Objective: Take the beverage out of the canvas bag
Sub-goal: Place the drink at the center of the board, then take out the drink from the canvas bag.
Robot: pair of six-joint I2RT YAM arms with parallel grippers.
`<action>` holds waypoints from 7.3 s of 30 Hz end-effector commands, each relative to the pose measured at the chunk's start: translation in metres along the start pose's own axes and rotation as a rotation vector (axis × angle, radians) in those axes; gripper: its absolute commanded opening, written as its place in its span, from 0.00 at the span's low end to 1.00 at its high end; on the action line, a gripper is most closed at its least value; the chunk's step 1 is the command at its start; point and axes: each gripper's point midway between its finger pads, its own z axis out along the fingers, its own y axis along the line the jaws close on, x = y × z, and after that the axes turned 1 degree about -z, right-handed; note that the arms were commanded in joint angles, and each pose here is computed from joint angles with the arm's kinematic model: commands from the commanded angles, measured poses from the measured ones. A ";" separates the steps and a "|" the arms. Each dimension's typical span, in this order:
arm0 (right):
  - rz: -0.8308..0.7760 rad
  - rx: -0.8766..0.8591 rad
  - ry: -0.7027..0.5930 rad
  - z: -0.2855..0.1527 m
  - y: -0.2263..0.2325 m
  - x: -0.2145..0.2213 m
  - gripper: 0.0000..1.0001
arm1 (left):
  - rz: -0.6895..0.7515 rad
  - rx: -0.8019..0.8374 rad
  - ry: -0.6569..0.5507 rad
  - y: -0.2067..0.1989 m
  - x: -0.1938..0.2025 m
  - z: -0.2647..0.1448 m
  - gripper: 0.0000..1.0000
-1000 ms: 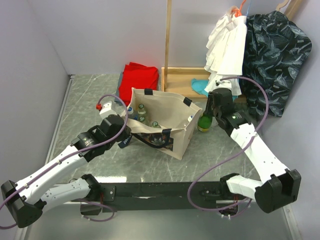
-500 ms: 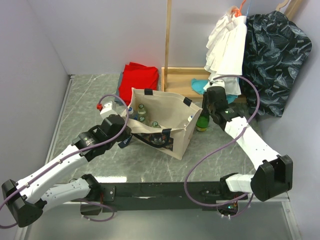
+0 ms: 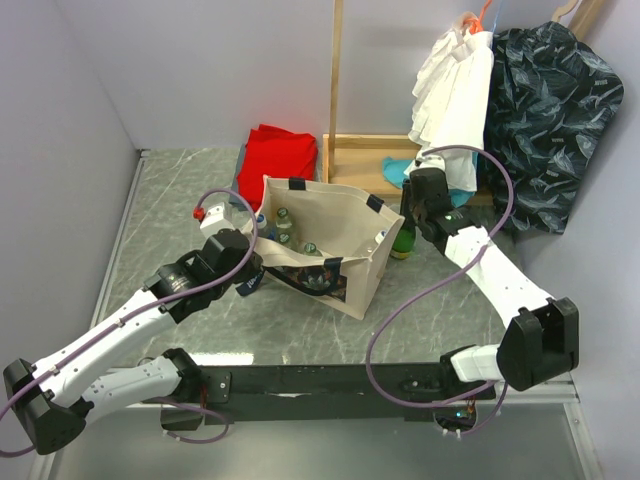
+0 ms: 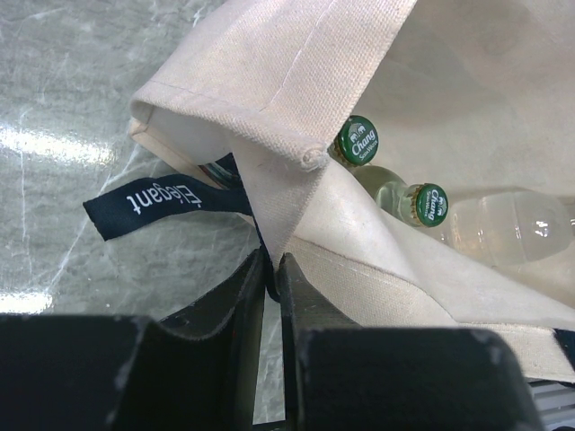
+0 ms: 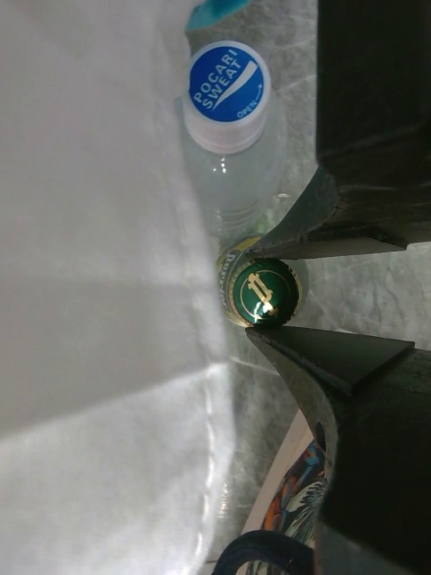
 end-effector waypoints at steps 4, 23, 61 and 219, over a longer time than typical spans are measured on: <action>0.079 -0.038 -0.232 -0.017 0.009 -0.077 0.00 | 0.010 0.001 -0.002 0.000 -0.002 -0.004 0.17; 0.086 -0.011 -0.191 -0.016 0.004 -0.068 0.05 | 0.012 0.007 -0.005 -0.004 -0.005 -0.004 0.17; 0.110 -0.007 -0.125 -0.002 0.004 -0.032 0.13 | 0.013 0.005 0.003 -0.004 -0.003 -0.002 0.17; -0.300 -0.333 -0.043 -0.133 0.166 0.033 0.75 | -0.017 -0.006 0.050 0.023 0.020 -0.011 0.24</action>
